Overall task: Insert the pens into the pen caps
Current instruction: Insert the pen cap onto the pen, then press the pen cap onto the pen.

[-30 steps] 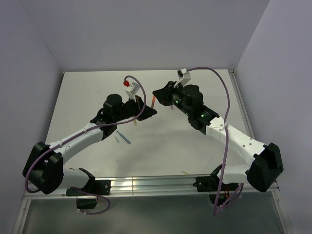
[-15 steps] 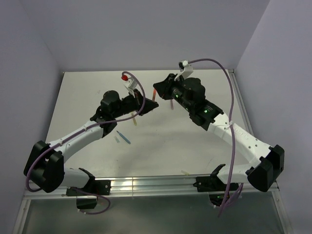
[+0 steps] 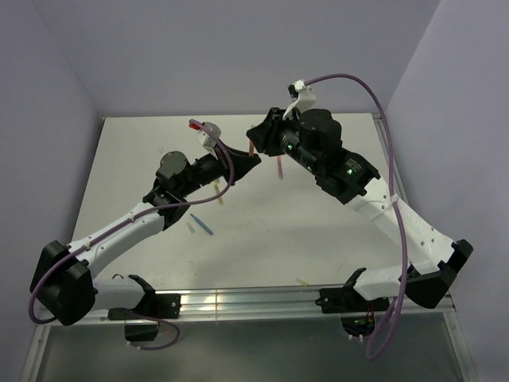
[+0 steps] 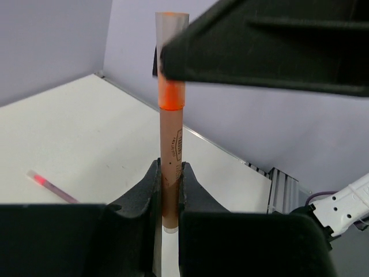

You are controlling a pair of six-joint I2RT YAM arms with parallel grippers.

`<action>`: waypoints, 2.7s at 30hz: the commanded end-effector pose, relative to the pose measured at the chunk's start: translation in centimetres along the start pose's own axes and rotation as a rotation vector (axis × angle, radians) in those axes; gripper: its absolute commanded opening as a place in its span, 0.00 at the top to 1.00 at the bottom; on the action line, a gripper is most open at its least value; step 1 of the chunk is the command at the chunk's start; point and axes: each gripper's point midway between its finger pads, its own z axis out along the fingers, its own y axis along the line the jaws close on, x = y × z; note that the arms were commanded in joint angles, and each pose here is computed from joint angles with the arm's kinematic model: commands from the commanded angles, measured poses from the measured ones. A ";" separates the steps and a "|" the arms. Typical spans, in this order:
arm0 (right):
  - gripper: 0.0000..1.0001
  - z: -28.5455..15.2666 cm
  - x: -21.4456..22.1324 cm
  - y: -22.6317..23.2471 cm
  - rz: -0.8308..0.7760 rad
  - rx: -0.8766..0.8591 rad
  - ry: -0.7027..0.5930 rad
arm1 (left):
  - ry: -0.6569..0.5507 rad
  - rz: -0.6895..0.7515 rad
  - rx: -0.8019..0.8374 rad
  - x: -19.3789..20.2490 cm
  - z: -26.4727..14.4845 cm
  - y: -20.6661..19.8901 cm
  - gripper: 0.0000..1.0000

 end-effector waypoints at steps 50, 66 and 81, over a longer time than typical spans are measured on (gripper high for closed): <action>0.75 -1.2 0.2 0.8 -0.115 -0.038 0.014 | -0.095 0.043 0.074 -2.8 0.7 -5.4 1.00; 1.00 -1.4 6.6 0.1 -0.125 -0.047 0.164 | -0.263 0.144 0.037 -11.1 1.4 -5.9 1.00; 1.00 -1.9 15.2 1.6 -0.079 -0.148 0.377 | -0.382 0.265 0.022 -16.5 1.4 -5.8 1.00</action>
